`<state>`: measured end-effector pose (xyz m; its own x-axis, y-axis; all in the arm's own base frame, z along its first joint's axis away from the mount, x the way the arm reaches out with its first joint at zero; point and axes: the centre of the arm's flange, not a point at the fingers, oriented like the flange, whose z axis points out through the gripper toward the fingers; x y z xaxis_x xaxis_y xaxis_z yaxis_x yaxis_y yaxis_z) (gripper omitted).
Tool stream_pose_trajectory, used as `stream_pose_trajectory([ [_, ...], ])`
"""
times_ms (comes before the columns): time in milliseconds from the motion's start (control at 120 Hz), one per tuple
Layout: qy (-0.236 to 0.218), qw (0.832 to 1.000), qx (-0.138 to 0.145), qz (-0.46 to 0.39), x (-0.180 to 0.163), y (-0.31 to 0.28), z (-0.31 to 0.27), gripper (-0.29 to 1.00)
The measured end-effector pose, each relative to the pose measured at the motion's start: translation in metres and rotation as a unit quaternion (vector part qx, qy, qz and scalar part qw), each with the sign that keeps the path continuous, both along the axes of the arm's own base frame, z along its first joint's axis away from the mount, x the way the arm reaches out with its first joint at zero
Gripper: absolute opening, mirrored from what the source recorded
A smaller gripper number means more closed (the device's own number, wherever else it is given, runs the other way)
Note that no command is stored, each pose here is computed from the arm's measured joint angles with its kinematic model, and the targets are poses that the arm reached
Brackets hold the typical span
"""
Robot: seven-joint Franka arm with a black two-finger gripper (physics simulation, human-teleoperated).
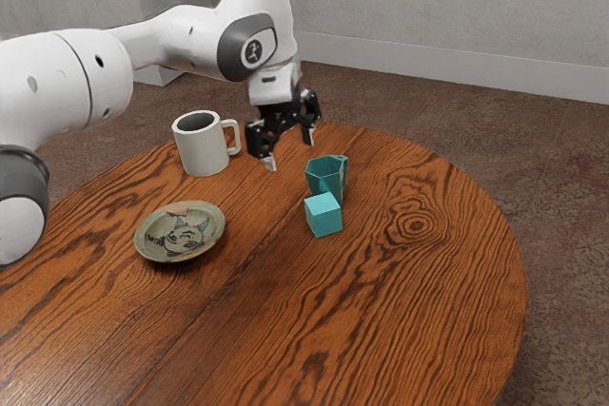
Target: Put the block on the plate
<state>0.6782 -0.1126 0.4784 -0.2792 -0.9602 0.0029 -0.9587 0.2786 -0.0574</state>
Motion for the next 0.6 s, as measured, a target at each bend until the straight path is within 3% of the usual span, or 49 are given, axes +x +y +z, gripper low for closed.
stream_pose_trajectory([
  [117, 0.006, 0.998, 0.017, -0.062, 0.005, -0.005, -0.018, 0.7],
  [600, 0.008, 0.969, 0.03, -0.245, 0.055, -0.045, -0.068, 0.7],
])
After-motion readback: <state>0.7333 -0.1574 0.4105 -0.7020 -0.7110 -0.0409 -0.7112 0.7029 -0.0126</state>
